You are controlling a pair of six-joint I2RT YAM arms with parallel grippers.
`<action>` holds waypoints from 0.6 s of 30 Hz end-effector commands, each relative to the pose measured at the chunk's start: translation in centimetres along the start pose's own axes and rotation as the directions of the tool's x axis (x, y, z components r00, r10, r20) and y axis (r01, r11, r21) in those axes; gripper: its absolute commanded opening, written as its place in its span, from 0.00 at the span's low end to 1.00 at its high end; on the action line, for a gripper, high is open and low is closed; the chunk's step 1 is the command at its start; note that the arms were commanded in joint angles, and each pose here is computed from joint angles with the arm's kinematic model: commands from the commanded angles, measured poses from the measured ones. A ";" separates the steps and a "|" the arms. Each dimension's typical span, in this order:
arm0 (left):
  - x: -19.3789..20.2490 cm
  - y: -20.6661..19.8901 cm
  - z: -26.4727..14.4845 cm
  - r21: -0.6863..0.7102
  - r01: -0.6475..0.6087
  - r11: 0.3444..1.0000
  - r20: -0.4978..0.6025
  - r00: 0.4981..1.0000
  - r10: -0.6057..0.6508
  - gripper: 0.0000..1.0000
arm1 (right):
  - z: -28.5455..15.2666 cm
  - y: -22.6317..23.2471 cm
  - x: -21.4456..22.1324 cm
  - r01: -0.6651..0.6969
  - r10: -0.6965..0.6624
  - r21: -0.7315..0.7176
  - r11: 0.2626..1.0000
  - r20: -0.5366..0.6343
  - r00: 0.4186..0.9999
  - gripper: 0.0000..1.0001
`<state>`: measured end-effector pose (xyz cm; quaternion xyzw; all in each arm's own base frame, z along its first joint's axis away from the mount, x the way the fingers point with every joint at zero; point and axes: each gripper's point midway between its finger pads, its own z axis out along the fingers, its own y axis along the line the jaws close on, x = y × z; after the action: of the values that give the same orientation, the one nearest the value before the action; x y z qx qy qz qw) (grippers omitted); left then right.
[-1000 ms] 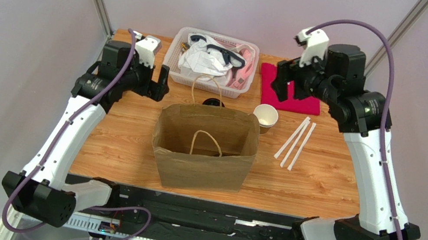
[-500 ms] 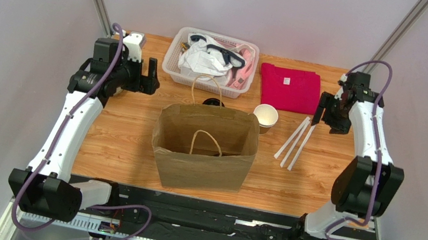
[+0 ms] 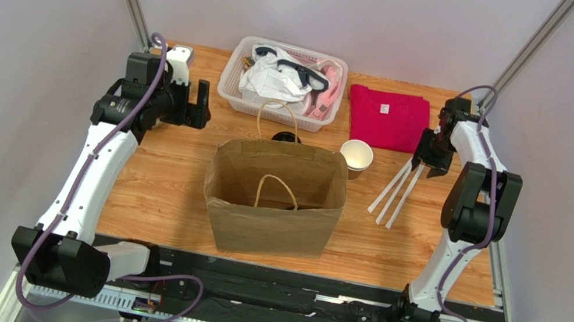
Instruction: Pack the takeout coffee
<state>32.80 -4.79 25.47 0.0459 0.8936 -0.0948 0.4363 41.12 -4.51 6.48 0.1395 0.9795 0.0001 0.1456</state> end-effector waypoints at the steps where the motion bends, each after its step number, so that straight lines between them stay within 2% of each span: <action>1: -1.0 0.6 -0.6 -0.024 -0.029 0.999 0.022 0.999 0.030 0.99 | 1.0 -0.2 -2.7 -0.038 0.037 0.026 0.999 0.055 0.998 0.50; 10: -1.1 1.0 0.2 -0.033 -0.049 0.998 -0.009 0.999 0.049 0.99 | 4.0 -1.1 -2.2 -0.042 0.042 0.070 0.997 0.004 0.999 0.45; 16: -1.4 0.9 -0.2 -0.033 -0.055 0.998 0.000 0.998 0.055 0.99 | 4.8 -2.0 -1.0 -0.058 0.061 0.096 0.994 -0.029 0.998 0.27; 18: -1.5 1.1 -0.4 -0.045 -0.056 0.997 0.005 0.998 0.056 0.99 | 4.2 -2.2 -0.9 -0.073 0.076 0.090 0.993 -0.027 0.997 0.15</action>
<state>33.31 -4.26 24.41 0.0579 0.9062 -0.0763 0.4119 42.46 -5.36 2.21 0.1613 0.9802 -0.0164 0.1135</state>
